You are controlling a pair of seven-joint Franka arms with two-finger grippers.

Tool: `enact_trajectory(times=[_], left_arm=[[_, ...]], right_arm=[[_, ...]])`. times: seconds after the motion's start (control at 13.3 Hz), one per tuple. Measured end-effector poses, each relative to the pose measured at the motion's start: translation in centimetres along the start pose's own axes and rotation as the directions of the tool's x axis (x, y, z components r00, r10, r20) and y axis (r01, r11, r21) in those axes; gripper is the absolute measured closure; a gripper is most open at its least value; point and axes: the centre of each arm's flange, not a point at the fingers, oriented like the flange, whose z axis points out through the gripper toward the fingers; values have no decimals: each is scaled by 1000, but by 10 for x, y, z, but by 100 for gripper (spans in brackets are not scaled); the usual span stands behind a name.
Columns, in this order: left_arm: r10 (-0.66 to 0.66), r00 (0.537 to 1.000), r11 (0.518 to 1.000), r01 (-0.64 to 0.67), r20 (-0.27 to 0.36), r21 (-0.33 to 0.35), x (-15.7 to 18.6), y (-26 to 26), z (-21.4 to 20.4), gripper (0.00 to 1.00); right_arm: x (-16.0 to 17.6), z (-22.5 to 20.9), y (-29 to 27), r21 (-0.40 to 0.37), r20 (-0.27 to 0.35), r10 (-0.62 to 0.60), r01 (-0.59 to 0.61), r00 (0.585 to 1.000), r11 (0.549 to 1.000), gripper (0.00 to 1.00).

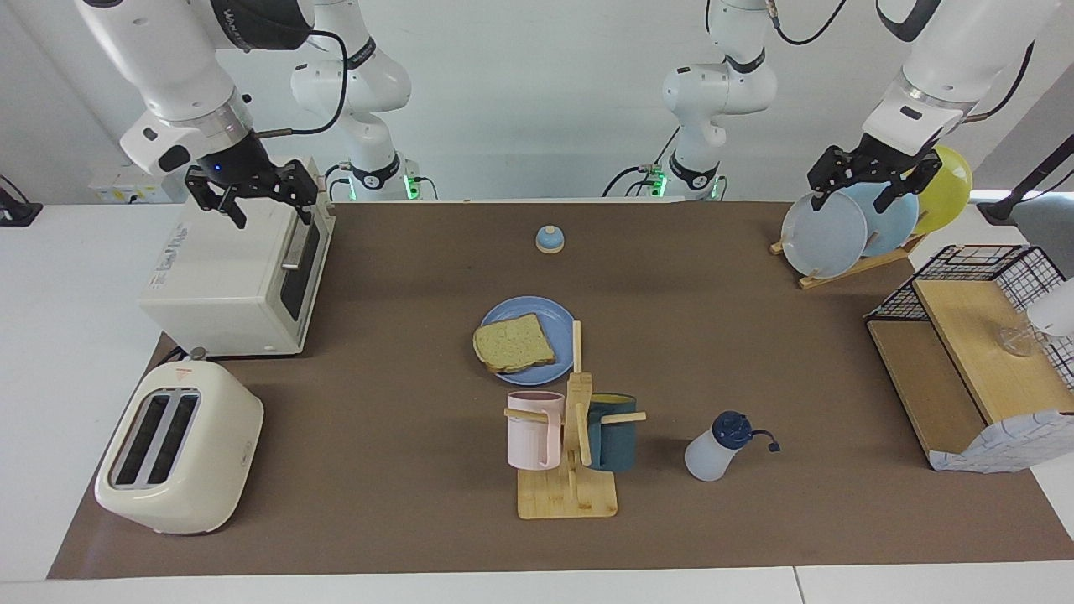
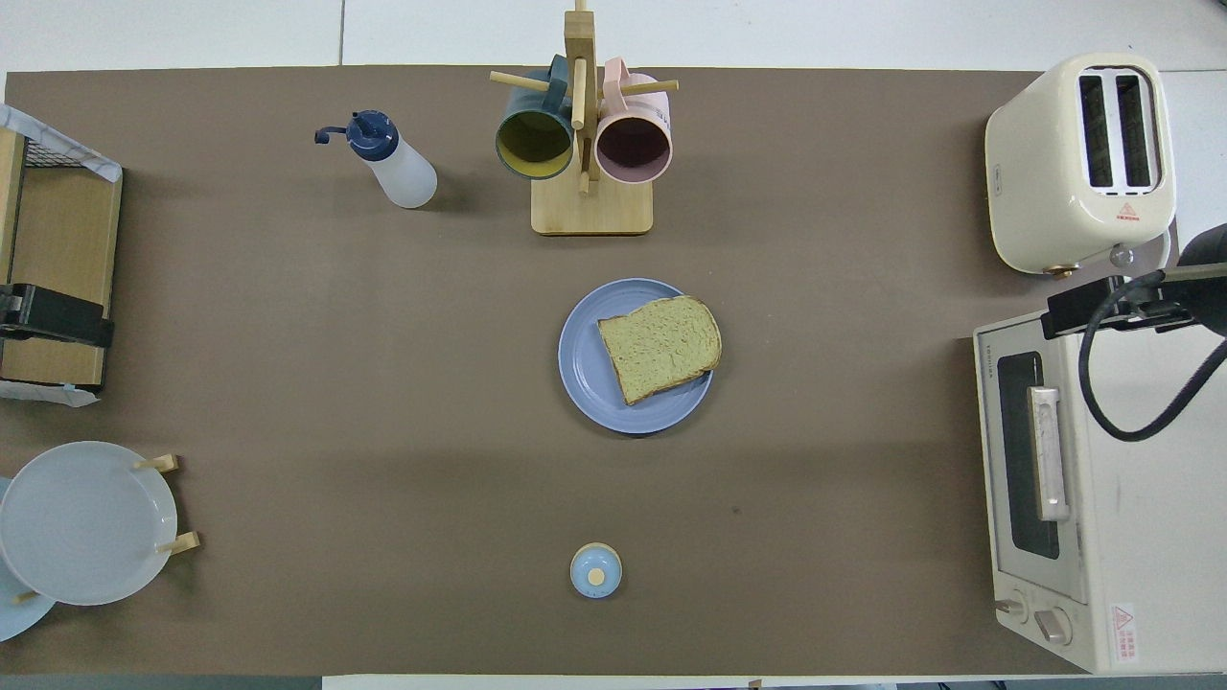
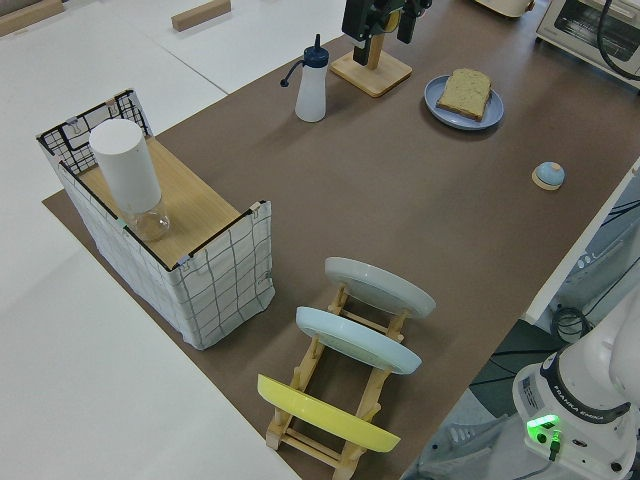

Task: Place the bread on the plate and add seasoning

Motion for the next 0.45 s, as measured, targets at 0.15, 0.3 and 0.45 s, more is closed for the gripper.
enact_trajectory(times=[0.15,0.3,0.45], left_arm=[[2,1000,1000,-2,-11,-16,2,2,0,0],[2,1000,1000,-3,-20,-29,5,3,1,0],[1,1000,1000,-2,-20,-31,5,3,1,0]], right_arm=[[0,0,0,0,0,0,0,1000,1000,0],[0,0,0,0,0,0,0,1000,1000,0],[0,0,0,0,0,0,0,1000,1000,0]])
